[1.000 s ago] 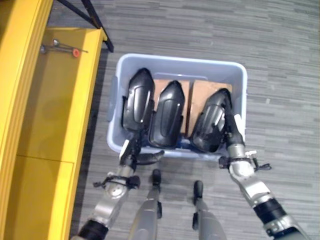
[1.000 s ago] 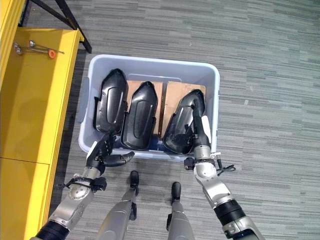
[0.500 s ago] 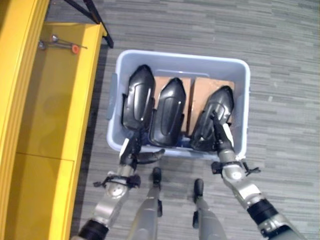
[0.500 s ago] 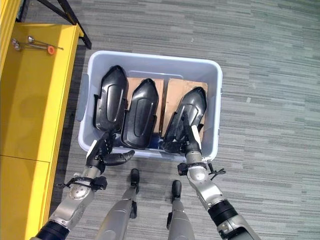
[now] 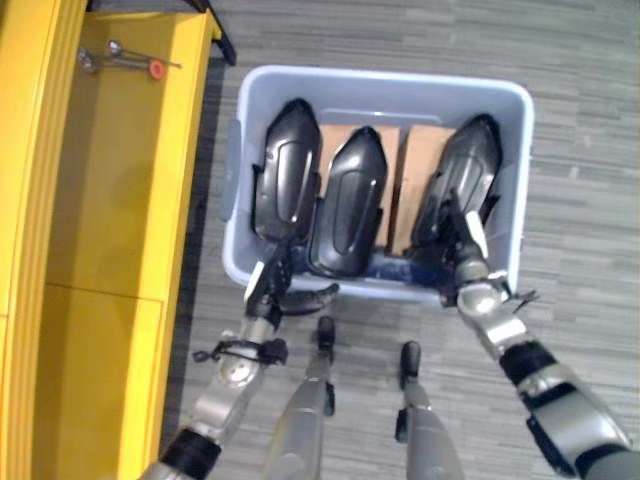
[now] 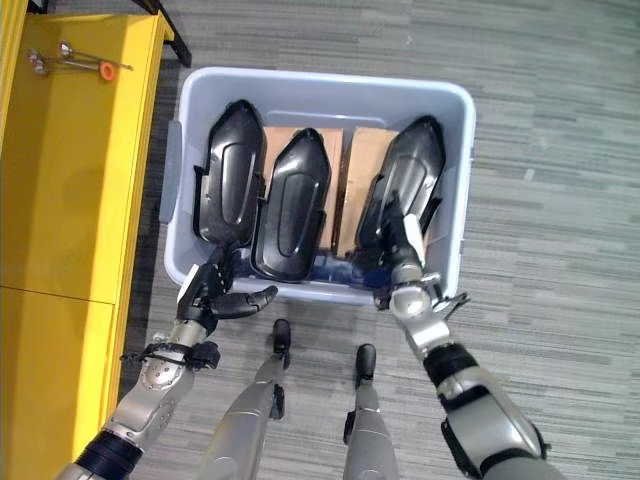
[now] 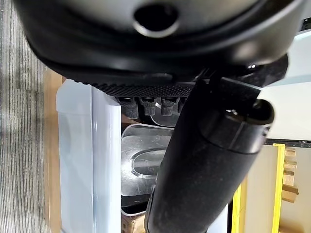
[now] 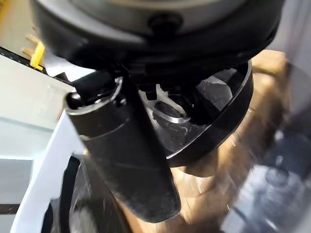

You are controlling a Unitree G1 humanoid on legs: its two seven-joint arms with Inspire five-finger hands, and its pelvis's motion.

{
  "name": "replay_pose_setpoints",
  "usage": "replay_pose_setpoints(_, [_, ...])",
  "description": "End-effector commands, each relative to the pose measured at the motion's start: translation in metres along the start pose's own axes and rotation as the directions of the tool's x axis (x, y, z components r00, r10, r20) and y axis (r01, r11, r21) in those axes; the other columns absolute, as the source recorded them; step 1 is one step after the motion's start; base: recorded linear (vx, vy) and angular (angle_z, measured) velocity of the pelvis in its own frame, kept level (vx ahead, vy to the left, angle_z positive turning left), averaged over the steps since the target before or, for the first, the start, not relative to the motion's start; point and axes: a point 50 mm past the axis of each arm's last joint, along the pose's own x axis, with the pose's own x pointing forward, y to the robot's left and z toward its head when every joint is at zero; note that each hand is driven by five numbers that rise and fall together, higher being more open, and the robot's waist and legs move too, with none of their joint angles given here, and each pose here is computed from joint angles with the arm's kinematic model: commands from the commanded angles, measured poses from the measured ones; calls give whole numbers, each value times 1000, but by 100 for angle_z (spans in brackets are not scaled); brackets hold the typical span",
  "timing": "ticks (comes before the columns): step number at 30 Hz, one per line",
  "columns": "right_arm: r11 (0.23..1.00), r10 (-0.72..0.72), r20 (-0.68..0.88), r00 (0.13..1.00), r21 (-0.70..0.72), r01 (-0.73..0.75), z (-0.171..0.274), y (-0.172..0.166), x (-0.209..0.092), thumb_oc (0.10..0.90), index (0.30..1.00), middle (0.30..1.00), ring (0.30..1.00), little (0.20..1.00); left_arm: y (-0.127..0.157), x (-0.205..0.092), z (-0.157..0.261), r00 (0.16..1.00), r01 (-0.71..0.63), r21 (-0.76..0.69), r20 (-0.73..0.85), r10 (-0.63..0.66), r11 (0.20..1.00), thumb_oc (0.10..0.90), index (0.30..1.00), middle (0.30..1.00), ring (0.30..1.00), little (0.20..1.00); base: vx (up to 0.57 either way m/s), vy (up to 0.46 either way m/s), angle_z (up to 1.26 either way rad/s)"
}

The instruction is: Move parts from the plastic box to the shelf.

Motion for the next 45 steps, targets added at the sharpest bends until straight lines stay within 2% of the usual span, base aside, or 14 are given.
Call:
replay_pose_setpoints(1, [999, -37, 15, 999, 16, 37, 12, -19, 11, 900, 1000, 1000, 1000, 1000, 10, -21, -26, 991, -6, 21, -130, 9, 1000, 900, 1000, 1000, 1000, 1000, 0, 0, 0])
replay_pose_setpoints(4, [994, -75, -17, 997, -79, 74, 13, -39, 22, 900, 1000, 1000, 1000, 1000, 13, -16, -21, 994, -26, 16, -101, 27, 1000, 900, 1000, 1000, 1000, 1000, 6, -6, -2])
replay_pose_setpoints(7, [988, -81, -11, 997, -129, 79, 15, -46, 23, 900, 1000, 1000, 1000, 1000, 13, -15, -19, 995, -27, 14, -94, 28, 1000, 900, 1000, 1000, 1000, 1000, 8, -2, -3])
replay_pose_setpoints(11, [972, -84, 55, 995, -215, 94, 28, -56, 26, 900, 1000, 1000, 1000, 1000, 11, -15, -19, 996, -14, 19, -93, 16, 1000, 900, 1000, 1000, 1000, 1000, 26, 6, 0])
replay_pose_setpoints(12, [971, -86, 74, 994, -218, 100, 31, -57, 26, 900, 1000, 1000, 1000, 1000, 11, -14, -19, 995, -14, 19, -94, 16, 1000, 900, 1000, 1000, 1000, 1000, 41, 6, -3])
replay_pose_setpoints(15, [970, -59, 255, 965, -213, 116, 57, -55, 11, 900, 1000, 1000, 1000, 1000, 14, -15, -19, 995, -30, 26, -99, 33, 999, 900, 1000, 1000, 1000, 1000, 32, -8, -6])
replay_pose_setpoints(19, [969, -71, 353, 933, -197, 148, 61, -59, -11, 900, 1000, 1000, 1000, 1000, 19, -16, -21, 992, -60, 34, -107, 63, 998, 900, 1000, 1000, 1000, 1000, 17, -14, -1])
replay_pose_setpoints(30, [973, -123, 438, 890, -122, 194, 47, -56, -57, 900, 1000, 1000, 1000, 1000, 28, -22, -20, 989, -99, 63, -101, 105, 993, 900, 1000, 1000, 1000, 1000, 3, -1, 0])
replay_pose_setpoints(35, [972, -130, 457, 880, -115, 204, 47, -52, -64, 900, 1000, 1000, 1000, 1000, 29, -23, -19, 989, -110, 72, -92, 117, 991, 900, 1000, 1000, 1000, 1000, 0, 0, 0])
replay_pose_setpoints(45, [949, -123, 501, 857, -194, 249, 51, -44, -66, 900, 1000, 1000, 1000, 1000, 31, -22, -17, 988, -130, 79, -76, 136, 988, 900, 1000, 1000, 1000, 1000, 0, 0, 0])
